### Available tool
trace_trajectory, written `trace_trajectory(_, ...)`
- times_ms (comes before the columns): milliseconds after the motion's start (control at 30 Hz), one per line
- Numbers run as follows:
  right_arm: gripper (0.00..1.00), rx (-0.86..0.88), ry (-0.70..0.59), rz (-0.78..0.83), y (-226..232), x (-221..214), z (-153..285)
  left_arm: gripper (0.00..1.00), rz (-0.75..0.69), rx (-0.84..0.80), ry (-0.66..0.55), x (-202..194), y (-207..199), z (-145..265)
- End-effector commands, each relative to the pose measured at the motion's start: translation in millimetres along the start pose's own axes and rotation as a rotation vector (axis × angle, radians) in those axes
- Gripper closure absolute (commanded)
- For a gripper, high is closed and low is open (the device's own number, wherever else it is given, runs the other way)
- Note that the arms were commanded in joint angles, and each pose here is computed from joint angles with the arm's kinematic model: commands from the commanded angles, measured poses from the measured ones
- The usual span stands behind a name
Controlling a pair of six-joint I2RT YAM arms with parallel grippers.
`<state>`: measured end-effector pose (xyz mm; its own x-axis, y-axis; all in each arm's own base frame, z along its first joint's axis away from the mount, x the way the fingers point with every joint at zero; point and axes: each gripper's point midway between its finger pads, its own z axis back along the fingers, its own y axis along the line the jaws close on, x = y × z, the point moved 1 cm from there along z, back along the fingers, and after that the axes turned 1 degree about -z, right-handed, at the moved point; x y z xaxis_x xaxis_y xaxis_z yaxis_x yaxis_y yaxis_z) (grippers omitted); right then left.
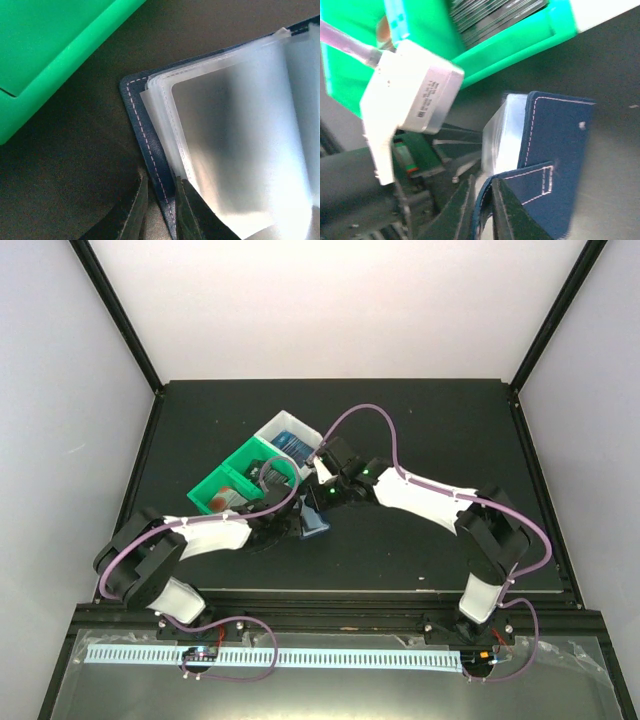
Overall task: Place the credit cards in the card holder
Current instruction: Close the card holder at the center of the board.
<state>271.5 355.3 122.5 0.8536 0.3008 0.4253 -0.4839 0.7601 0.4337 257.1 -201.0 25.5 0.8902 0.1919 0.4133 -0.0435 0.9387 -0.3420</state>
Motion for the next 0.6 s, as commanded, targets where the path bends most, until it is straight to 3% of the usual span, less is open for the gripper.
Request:
trace_trajectory(0, 0.82, 0.199, 0.038, -0.017, 30, -5, -9, 0.83, 0.02, 0.076, 0.085, -27, 26, -6)
trace_trajectory(233, 0.6, 0.269, -0.02, -0.034, 33, -3, 8, 0.85, 0.049, 0.042, -0.002, -20, 30, 12)
trace_trajectory(567, 0.58, 0.31, -0.154, -0.017, 37, 10, 40, 0.84, 0.062, 0.055, -0.056, -14, 37, 25)
